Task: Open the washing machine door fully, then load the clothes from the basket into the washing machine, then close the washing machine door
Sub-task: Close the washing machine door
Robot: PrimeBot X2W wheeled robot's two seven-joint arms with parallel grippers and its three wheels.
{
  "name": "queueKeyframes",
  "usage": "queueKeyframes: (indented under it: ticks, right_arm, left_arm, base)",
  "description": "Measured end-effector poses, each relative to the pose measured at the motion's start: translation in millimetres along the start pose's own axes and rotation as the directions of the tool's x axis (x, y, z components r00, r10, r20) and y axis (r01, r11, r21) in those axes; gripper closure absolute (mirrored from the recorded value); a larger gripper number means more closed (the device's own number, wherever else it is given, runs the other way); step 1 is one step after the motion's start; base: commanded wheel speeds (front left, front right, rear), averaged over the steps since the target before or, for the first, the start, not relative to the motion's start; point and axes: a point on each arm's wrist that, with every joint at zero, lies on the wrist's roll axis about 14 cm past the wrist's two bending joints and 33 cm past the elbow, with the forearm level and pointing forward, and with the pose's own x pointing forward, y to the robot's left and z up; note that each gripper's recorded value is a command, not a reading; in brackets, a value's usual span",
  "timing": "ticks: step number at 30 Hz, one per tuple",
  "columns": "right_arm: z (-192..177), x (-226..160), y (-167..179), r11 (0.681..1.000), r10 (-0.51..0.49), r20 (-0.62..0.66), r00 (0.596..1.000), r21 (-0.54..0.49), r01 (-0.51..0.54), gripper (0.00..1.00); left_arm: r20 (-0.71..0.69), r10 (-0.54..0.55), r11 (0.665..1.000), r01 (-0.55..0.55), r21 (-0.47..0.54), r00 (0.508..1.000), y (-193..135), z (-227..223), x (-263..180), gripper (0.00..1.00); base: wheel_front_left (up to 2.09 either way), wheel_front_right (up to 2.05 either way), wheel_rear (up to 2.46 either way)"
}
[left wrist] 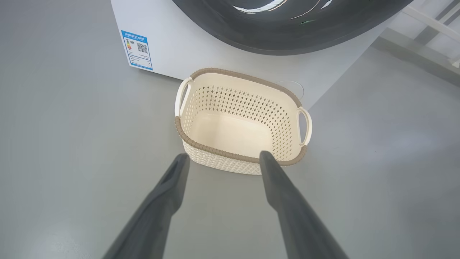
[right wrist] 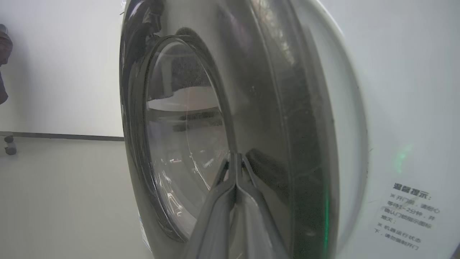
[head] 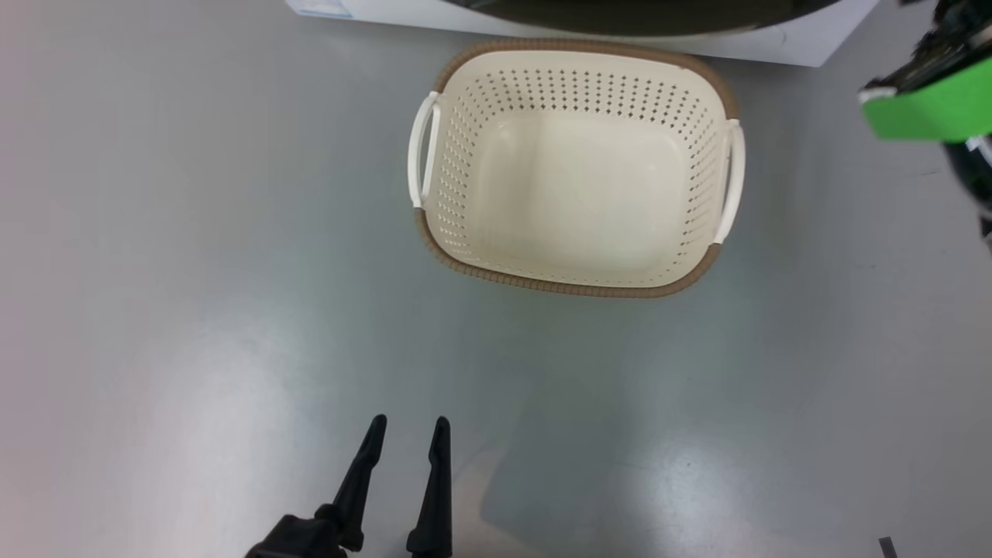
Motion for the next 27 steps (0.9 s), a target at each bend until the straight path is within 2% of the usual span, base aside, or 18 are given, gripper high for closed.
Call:
queueKeyframes:
  ticks: [8,13,22,27]
  right_arm:
    - [4.2,22.5,-22.7,0.998,-0.013,0.019,1.0,-0.069,0.015,1.0]
    - [4.0,32.2,-44.4,0.992,-0.055,0.017,0.998,-0.11,0.056,1.0]
    - [-3.8,32.0,-50.0,0.99,-0.052,0.001,0.999,-0.128,0.052,1.0]
    - [7.2,24.5,-52.7,0.986,-0.064,0.005,0.998,-0.152,0.064,1.0]
  left_arm:
    - [0.004,0.029,1.0,-0.029,0.004,1.0,6.9,2.1,-3.3,0.0]
    - [0.002,0.044,0.999,-0.044,0.005,0.999,10.5,1.8,-5.2,0.0]
    - [-0.002,0.05,0.999,-0.05,0.005,0.999,10.5,0.8,-4.1,0.0]
    - [0.009,0.034,0.999,-0.034,0.002,0.999,7.2,3.7,-1.4,0.0]
  base:
    - [0.0,0.0,0.0]
    - [0.0,0.0,0.0]
    - [0.0,0.0,0.0]
    - [0.0,0.0,0.0]
